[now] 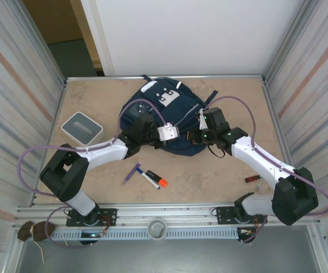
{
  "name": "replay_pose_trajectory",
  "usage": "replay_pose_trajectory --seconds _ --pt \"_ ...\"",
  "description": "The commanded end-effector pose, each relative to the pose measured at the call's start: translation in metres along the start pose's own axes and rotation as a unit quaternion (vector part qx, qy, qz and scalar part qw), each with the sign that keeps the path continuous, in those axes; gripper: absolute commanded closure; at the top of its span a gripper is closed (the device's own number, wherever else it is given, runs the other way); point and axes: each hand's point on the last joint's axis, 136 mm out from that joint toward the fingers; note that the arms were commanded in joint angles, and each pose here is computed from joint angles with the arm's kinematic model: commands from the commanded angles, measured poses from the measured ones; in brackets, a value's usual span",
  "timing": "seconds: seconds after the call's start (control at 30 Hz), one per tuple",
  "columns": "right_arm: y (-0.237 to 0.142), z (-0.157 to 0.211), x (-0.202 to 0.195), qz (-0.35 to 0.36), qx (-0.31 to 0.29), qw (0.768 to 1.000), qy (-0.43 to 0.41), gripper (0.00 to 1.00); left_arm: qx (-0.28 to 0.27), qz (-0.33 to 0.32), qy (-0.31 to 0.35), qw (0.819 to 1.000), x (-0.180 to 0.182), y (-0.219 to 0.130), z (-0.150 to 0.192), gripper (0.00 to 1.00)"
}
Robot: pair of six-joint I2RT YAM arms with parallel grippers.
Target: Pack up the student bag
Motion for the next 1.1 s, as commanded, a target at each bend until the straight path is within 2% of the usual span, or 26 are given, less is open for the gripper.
replay_pose_trajectory --seconds 0.0,0.17,0.3,0.4,0.47,0.57,0.67,0.9,1.07 --pt "-0.011 -0.018 -0.046 0.104 -0.033 0.994 -0.001 1.00 -0.037 -0.042 -0.010 0.998 0.031 -0.024 -0.006 0.91" --pt "0.001 -0.033 -0.059 0.129 -0.047 0.991 0.010 1.00 -0.050 -0.051 -0.033 0.997 0.045 -0.036 0.005 0.93" --pt "0.008 -0.043 -0.048 0.106 -0.051 0.993 0.003 1.00 -0.028 -0.067 -0.057 0.996 0.056 -0.040 0.026 0.92" --pt "0.010 -0.043 -0.023 0.043 -0.044 0.998 0.000 1.00 0.013 -0.071 -0.074 0.995 0.055 -0.040 0.045 0.80" --pt "0.008 -0.042 -0.006 0.004 -0.041 0.999 -0.002 1.00 0.018 -0.064 -0.094 0.993 0.050 -0.045 0.044 0.65" --pt "0.001 -0.040 0.019 -0.043 -0.040 0.998 -0.008 1.00 -0.004 -0.059 -0.107 0.993 0.041 -0.058 0.024 0.50" --pt "-0.008 -0.038 0.039 -0.079 -0.040 0.996 -0.013 1.00 -0.019 -0.052 -0.092 0.994 0.032 -0.065 0.001 0.41" --pt "-0.023 -0.032 0.072 -0.128 -0.040 0.991 -0.029 1.00 0.006 -0.013 -0.029 0.999 0.015 -0.039 -0.024 0.40" --pt "-0.026 -0.030 0.079 -0.138 -0.036 0.989 -0.033 1.00 0.017 0.004 -0.022 1.000 0.011 -0.016 -0.019 0.47"
Point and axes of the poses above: each hand's point on the last joint's axis, 136 mm out from that joint toward the fingers, its own y axis out along the fingers, its own x axis along the line the jaws close on, z = x × y, and after that the axes turned 12 degrees about y, right-handed
